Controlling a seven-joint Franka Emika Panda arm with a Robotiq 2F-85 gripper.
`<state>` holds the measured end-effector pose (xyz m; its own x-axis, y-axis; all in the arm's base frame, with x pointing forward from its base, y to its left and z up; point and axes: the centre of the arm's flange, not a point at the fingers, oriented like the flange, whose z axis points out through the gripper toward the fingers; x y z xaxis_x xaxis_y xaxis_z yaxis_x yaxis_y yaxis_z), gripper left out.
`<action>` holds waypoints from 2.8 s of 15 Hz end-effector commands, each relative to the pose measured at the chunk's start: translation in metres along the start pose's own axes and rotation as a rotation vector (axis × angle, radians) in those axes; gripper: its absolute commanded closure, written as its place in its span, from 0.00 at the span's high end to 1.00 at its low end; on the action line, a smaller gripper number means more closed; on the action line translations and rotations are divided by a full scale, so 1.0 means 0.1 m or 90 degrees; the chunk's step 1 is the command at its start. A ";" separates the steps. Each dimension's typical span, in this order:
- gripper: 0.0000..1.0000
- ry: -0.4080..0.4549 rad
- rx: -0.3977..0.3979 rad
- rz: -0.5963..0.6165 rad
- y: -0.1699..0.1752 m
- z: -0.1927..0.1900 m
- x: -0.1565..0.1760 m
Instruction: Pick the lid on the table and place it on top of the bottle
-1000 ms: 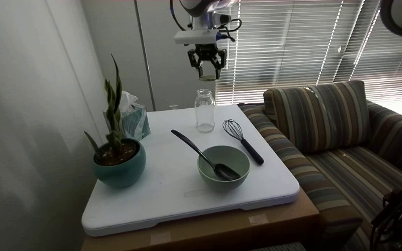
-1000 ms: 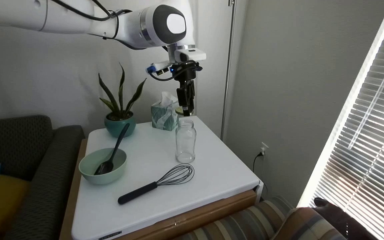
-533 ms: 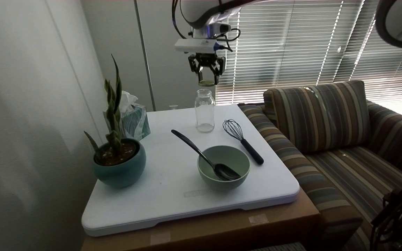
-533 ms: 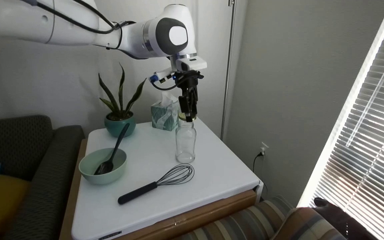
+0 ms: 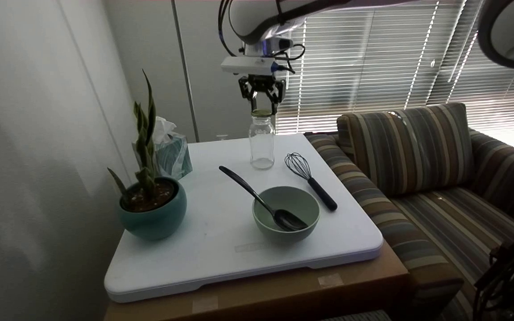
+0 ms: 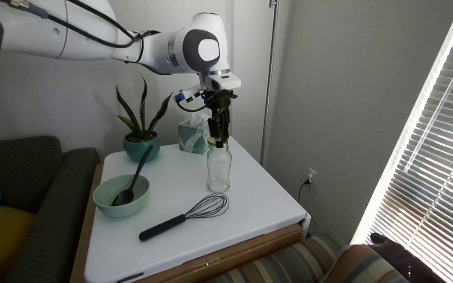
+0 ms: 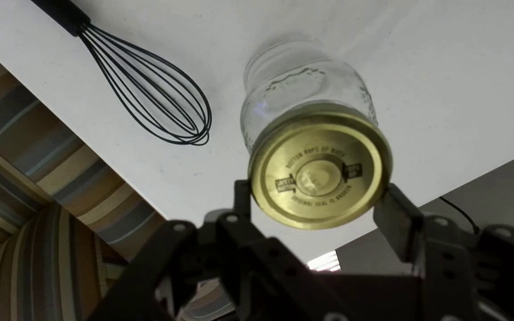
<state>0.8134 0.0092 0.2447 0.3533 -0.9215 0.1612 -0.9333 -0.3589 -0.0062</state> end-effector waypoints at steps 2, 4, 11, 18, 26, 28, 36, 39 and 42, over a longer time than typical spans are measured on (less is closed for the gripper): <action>0.45 -0.011 0.024 -0.001 -0.72 0.07 0.23; 0.45 -0.011 0.029 -0.001 -0.73 0.06 0.23; 0.45 0.001 0.029 -0.008 -0.74 0.09 0.22; 0.45 0.019 0.030 -0.003 -0.74 0.14 0.25; 0.45 0.029 0.027 -0.001 -0.73 0.17 0.29; 0.45 0.020 0.023 0.002 -0.73 0.18 0.29; 0.45 0.012 -0.001 -0.001 -0.71 0.27 0.29; 0.45 0.013 -0.010 -0.005 -0.70 0.29 0.28; 0.45 0.016 -0.019 -0.009 -0.69 0.31 0.28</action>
<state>0.8165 0.0075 0.2344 0.3579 -0.9143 0.1899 -0.9291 -0.3689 -0.0249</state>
